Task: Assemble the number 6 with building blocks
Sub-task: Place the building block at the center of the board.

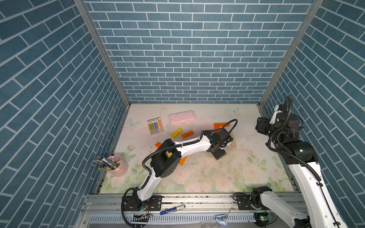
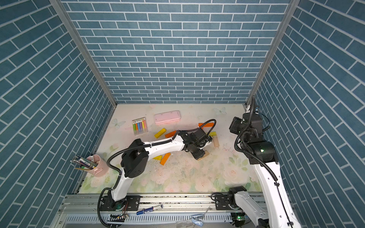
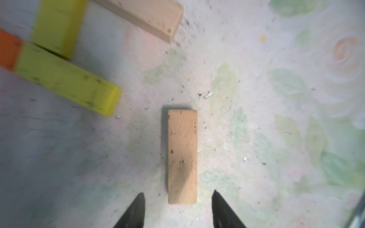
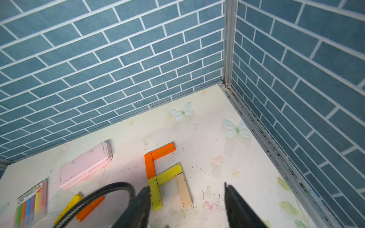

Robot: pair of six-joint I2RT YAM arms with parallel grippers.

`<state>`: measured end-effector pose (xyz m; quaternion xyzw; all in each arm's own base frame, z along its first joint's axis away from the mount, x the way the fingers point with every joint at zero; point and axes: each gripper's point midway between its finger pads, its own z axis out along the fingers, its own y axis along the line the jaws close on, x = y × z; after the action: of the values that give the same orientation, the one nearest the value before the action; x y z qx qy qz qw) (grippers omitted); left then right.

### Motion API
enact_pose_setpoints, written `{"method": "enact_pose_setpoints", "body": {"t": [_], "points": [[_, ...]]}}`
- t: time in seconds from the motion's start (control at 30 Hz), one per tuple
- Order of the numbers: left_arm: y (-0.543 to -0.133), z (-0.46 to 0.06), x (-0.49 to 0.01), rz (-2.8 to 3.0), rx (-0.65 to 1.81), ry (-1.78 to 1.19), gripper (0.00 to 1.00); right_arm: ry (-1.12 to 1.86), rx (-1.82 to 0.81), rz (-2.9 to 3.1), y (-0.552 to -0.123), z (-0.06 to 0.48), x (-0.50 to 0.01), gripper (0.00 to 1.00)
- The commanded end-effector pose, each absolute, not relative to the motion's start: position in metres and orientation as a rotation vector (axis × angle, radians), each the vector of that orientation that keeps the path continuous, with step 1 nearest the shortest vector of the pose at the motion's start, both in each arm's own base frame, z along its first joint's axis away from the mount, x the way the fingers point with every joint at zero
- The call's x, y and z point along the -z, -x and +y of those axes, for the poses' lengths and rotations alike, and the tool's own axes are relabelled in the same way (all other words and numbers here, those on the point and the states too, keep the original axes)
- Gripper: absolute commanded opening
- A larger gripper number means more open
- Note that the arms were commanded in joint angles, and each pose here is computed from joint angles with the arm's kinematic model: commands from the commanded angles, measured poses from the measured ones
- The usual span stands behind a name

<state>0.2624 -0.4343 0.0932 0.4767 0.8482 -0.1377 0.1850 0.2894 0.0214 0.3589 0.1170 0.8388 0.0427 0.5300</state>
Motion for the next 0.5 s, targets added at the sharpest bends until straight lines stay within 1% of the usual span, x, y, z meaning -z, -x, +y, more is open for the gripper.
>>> {"method": "enact_pose_setpoints", "body": {"t": [0.0, 0.13, 0.2, 0.37, 0.47], "points": [[-0.272, -0.398, -0.149, 2.370, 0.413, -1.205, 0.67, -0.173, -0.113, 2.056, -0.288, 0.031, -0.353, 0.70], [-0.277, -0.347, -0.175, 2.430, 0.458, -1.047, 0.81, -0.133, -0.170, 2.120, -0.294, 0.045, -0.333, 0.74], [-0.281, -0.317, -0.187, 2.462, 0.457, -0.962, 0.86, -0.119, -0.211, 2.184, -0.297, 0.055, -0.308, 0.74], [-0.292, -0.260, -0.209, 2.480, 0.451, -0.803, 0.94, -0.028, -0.226, 2.371, -0.297, 0.091, -0.229, 0.75], [-0.307, -0.229, -0.213, 2.463, 0.373, -0.662, 0.96, 0.069, -0.182, 2.489, -0.288, 0.117, -0.183, 0.75]]}}
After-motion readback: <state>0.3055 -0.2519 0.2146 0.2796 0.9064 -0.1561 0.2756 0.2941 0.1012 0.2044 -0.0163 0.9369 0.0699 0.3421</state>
